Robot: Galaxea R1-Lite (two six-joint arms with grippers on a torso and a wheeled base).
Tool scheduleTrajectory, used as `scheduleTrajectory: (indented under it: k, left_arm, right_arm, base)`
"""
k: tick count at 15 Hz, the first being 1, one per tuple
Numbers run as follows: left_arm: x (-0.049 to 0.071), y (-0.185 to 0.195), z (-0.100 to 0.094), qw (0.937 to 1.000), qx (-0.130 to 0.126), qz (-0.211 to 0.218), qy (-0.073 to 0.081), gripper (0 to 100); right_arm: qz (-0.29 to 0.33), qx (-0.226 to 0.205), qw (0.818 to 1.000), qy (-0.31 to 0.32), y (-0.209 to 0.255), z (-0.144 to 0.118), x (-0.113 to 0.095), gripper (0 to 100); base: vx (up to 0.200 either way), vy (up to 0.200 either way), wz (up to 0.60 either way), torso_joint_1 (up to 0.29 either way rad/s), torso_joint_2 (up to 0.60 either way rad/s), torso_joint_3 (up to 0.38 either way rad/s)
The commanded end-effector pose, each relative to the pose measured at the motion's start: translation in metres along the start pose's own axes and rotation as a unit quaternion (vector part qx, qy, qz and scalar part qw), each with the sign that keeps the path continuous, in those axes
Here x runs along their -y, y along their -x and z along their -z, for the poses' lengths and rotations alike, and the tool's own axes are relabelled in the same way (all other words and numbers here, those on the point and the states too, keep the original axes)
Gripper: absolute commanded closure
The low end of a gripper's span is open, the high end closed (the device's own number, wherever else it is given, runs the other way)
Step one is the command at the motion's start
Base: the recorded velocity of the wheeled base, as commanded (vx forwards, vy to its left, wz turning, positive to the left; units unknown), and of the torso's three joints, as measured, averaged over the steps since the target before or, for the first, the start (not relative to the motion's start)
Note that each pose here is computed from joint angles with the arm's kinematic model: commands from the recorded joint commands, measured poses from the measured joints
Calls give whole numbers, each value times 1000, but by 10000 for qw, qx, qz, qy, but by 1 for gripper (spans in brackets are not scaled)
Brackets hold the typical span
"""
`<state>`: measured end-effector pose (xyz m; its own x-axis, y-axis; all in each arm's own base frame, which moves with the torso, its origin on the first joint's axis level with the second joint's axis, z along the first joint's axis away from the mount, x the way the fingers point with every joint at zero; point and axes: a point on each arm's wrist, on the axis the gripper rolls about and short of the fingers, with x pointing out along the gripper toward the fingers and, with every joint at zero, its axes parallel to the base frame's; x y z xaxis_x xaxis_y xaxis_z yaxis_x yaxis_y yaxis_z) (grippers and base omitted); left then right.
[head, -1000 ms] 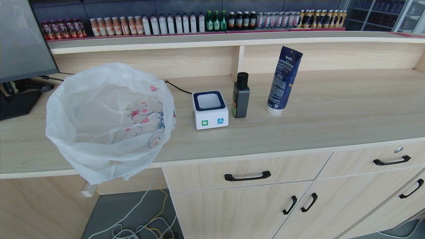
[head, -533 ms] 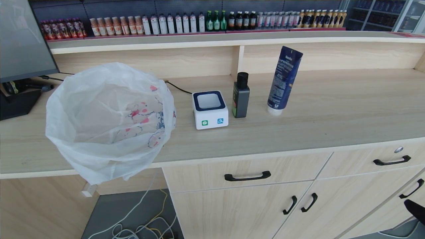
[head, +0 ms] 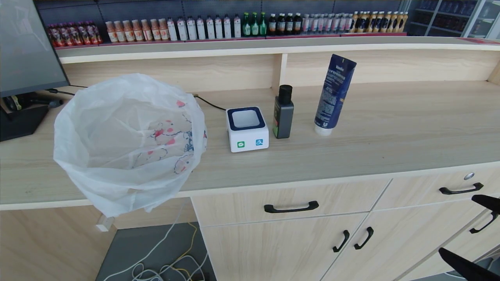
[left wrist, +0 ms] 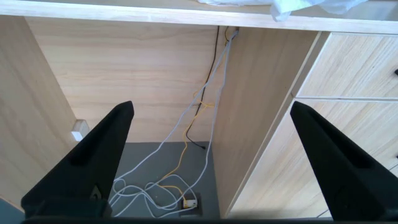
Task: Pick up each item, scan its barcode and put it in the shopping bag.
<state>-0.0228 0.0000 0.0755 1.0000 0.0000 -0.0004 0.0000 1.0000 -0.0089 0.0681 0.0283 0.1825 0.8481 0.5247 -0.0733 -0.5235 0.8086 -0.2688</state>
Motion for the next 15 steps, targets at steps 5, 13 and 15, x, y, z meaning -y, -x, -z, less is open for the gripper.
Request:
scheduleTrajectory:
  k: [5,13,15]
  left_arm:
    - [0,0,0,10000,2,0,1,0]
    - [0,0,0,10000,2,0,1,0]
    - [0,0,0,10000,2,0,1,0]
  right_arm:
    - [-655,-425,9969,-134,-51,11,-6,0]
    - [1297,720,9801,-1318,-184,-8,-65,0]
    - [1743,947,9702,-1390,-201,-13,-65,0]
  base:
    - [0,0,0,0,0,0]
    - [0,0,0,0,0,0]
    - [0,0,0,0,0,0]
